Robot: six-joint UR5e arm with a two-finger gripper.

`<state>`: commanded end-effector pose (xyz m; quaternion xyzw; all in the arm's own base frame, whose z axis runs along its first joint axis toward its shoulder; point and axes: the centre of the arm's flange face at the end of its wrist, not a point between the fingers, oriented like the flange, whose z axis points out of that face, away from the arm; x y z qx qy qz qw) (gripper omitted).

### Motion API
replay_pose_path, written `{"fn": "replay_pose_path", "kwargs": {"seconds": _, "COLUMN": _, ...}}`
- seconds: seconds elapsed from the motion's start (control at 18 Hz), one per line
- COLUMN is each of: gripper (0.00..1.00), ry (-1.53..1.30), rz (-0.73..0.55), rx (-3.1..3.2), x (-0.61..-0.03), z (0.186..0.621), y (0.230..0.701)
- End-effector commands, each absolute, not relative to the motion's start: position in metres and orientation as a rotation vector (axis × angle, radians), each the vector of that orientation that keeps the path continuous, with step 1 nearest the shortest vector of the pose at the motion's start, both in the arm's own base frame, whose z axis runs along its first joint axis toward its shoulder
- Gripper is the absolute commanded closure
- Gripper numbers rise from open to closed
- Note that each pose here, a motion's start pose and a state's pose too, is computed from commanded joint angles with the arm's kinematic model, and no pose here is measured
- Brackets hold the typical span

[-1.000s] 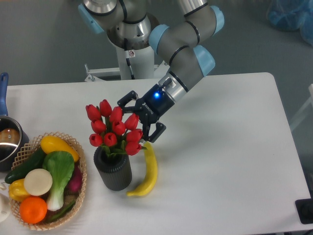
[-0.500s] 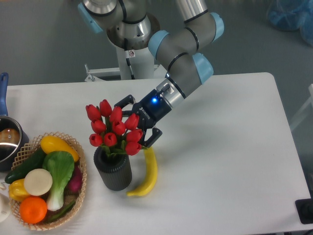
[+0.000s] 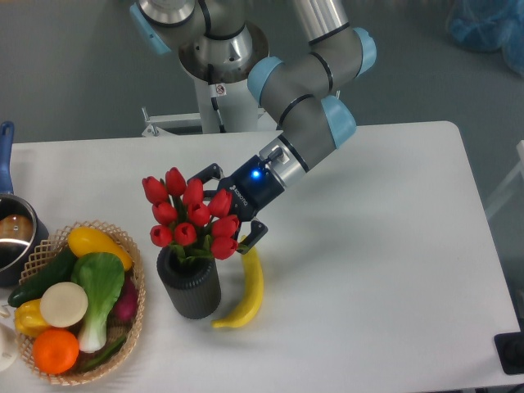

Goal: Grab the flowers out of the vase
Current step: 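Lower the gripper around the tulip stems and close it, then lift the gripped tulips upward, drawing stems out of the vase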

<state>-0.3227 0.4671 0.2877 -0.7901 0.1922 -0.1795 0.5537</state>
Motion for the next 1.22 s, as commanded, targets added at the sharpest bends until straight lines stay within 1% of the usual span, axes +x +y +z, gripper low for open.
{"fn": "replay_pose_path", "kwargs": {"seconds": 0.33, "gripper": 0.0, "ry": 0.459, "rz": -0.427, "rx": -1.867, "x": -0.3207, "z": 0.2871, "y": 0.4687}}
{"fn": "replay_pose_path", "kwargs": {"seconds": 0.44, "gripper": 0.02, "ry": 0.467, "rz": -0.434, "rx": -1.865, "x": -0.3169, "z": 0.2869, "y": 0.472}}
{"fn": "replay_pose_path", "kwargs": {"seconds": 0.61, "gripper": 0.1, "ry": 0.467, "rz": -0.434, "rx": -1.865, "x": -0.3175, "z": 0.2867, "y": 0.4723}}
{"fn": "replay_pose_path", "kwargs": {"seconds": 0.78, "gripper": 0.25, "ry": 0.473, "rz": -0.429, "rx": -1.863, "x": -0.3193, "z": 0.2888, "y": 0.4744}}
{"fn": "replay_pose_path", "kwargs": {"seconds": 0.89, "gripper": 0.3, "ry": 0.472, "rz": -0.43, "rx": -1.864, "x": -0.3194, "z": 0.288, "y": 0.4745}}
{"fn": "replay_pose_path", "kwargs": {"seconds": 1.0, "gripper": 0.39, "ry": 0.47, "rz": -0.433, "rx": -1.864, "x": -0.3182, "z": 0.287, "y": 0.4737}}
{"fn": "replay_pose_path", "kwargs": {"seconds": 1.06, "gripper": 0.45, "ry": 0.469, "rz": -0.435, "rx": -1.865, "x": -0.3178, "z": 0.2863, "y": 0.4735}}
{"fn": "replay_pose_path", "kwargs": {"seconds": 1.17, "gripper": 0.52, "ry": 0.469, "rz": -0.435, "rx": -1.865, "x": -0.3178, "z": 0.2863, "y": 0.4735}}
{"fn": "replay_pose_path", "kwargs": {"seconds": 1.22, "gripper": 0.52, "ry": 0.469, "rz": -0.435, "rx": -1.865, "x": -0.3178, "z": 0.2863, "y": 0.4735}}
